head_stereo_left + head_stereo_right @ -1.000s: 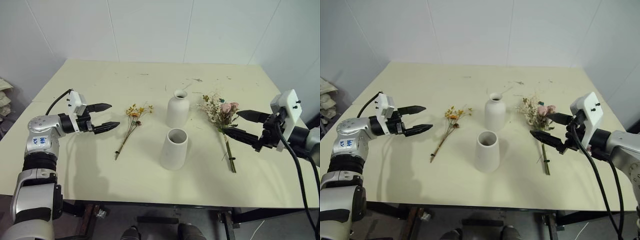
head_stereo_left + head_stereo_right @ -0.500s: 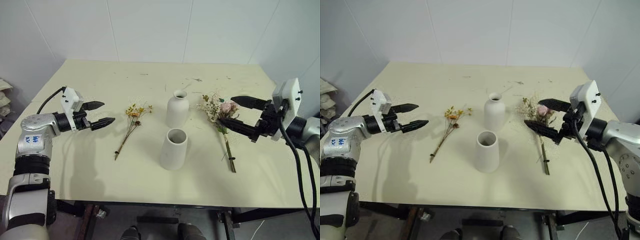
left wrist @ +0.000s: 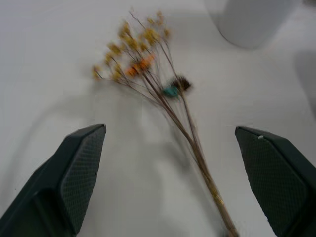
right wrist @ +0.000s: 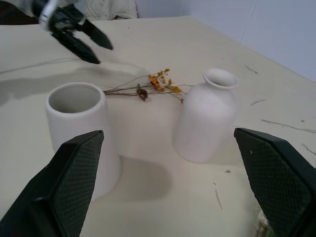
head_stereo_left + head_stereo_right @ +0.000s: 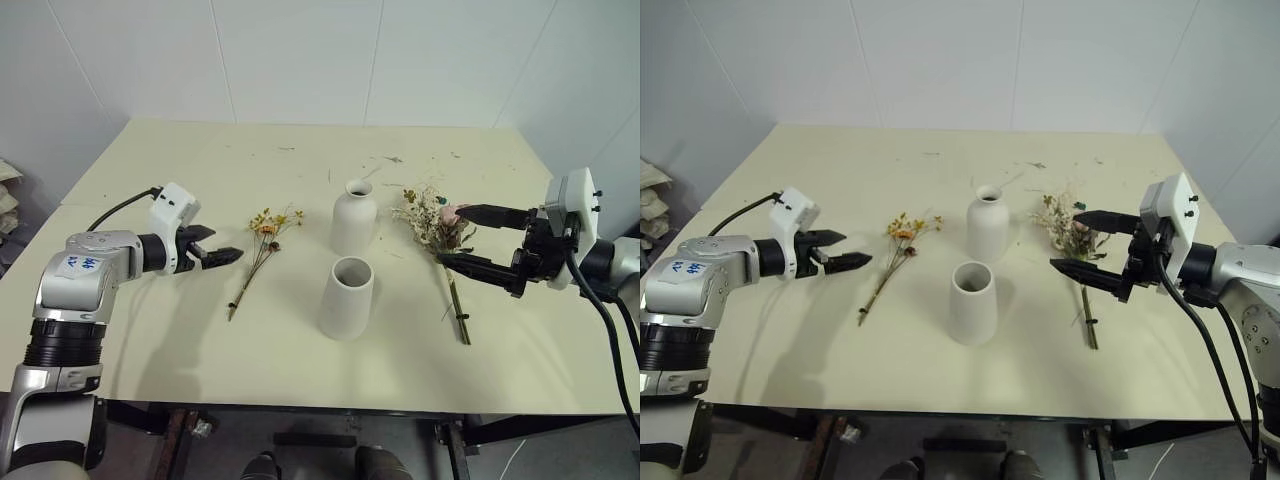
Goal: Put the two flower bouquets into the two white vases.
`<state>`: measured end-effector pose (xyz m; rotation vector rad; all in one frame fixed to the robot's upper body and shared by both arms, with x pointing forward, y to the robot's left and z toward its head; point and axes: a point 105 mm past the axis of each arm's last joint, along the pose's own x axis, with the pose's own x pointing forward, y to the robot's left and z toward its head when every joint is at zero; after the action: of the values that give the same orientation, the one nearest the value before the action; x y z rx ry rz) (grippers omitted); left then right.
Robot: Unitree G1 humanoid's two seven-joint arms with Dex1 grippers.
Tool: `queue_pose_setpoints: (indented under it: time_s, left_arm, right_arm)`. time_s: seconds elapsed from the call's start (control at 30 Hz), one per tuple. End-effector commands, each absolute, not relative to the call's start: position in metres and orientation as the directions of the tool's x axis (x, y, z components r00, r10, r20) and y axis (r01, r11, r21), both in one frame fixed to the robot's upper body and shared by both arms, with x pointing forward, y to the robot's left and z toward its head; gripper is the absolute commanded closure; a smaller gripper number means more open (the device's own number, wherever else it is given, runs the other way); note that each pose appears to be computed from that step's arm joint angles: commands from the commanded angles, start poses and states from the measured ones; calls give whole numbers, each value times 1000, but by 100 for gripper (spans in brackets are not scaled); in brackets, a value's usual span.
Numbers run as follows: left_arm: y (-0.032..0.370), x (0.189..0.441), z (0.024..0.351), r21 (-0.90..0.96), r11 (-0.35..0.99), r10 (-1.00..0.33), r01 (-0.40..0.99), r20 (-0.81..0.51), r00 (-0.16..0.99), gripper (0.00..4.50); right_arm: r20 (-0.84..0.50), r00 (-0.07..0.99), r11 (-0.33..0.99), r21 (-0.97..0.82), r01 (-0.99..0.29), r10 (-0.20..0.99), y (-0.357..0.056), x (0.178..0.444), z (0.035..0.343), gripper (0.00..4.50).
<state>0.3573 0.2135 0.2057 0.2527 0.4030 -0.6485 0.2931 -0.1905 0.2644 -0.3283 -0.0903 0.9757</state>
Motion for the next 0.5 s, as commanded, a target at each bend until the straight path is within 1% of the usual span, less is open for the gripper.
queue_pose_setpoints:
  time_s: [0.03, 0.1, 0.17, 0.23, 0.4, 0.5]
  left_arm:
    - [211, 345, 205, 107, 769, -504, 631, -506, 700, 2]
    - [210, 343, 203, 106, 771, -490, 628, -532, 691, 2]
    - [210, 343, 196, 114, 782, -447, 613, -583, 678, 2]
    - [207, 346, 192, 115, 792, -416, 600, -616, 669, 2]
    - [195, 349, 186, 96, 795, -402, 600, -656, 638, 2]
    - [188, 357, 182, 99, 798, -391, 595, -666, 636, 2]
  right_arm:
    - [-41, 542, 498, -344, -796, 839, -184, 292, 272, 0]
    - [-42, 539, 495, -340, -800, 841, -182, 293, 270, 0]
    - [-46, 532, 488, -334, -806, 846, -181, 293, 268, 0]
    - [-41, 508, 467, -337, -817, 860, -179, 291, 269, 0]
    - [-47, 468, 420, -370, -829, 883, -179, 281, 270, 0]
    - [-57, 479, 425, -379, -822, 876, -182, 282, 270, 0]
